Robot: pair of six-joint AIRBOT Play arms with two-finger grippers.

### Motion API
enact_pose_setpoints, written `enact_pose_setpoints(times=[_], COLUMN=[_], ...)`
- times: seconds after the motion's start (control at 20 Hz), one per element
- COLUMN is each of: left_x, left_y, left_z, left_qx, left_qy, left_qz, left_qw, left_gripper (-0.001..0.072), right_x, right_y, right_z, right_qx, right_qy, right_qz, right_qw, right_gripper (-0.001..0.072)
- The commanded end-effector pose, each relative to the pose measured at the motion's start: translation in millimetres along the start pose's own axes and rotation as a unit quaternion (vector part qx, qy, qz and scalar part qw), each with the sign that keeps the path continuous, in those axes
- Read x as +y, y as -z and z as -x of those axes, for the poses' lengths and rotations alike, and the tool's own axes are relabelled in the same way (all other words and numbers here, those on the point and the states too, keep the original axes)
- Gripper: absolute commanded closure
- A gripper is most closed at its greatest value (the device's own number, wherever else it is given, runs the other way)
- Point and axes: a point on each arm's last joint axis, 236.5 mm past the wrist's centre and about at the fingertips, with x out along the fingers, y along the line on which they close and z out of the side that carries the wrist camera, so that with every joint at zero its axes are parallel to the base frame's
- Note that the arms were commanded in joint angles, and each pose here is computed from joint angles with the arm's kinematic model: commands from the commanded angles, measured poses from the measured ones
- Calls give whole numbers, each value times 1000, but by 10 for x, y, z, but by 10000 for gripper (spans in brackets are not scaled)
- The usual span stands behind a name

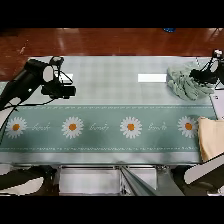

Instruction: Fold the shirts.

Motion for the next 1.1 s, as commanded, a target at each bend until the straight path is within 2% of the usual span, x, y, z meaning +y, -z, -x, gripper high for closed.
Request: enact_pose_setpoints(times=[0.0,0.2,0.3,0.4,0.5,0.8,1.05], left_x=[155,229,246,52,-210,-266,-271], left_y=[217,390,603,839,1016,1298,1259], left_z=[179,541,673,783,879,902,907], left_qx=[32,-4,-22,-51,-93,-143,-150], left_qy=[-9,-1,13,70,128,159,160], left_qz=[-34,-14,6,15,15,28,28], left_qw=[999,1000,1000,996,987,976,975], left_gripper=[368,368,368,368,368,368,368], right_x=[42,260,484,812,1058,1554,1753], right_y=[260,-240,-668,-1055,-1274,-1200,-715], right_z=[-20,544,1122,1903,2746,5070,6301], right_qx=[54,-20,-87,-166,-242,-421,-493], right_qy=[-9,-63,-120,-198,-242,-297,-343], right_qz=[4,-25,-16,5,34,127,181], right_qw=[998,998,989,966,939,847,779], right_gripper=[689,691,691,692,692,692,692])
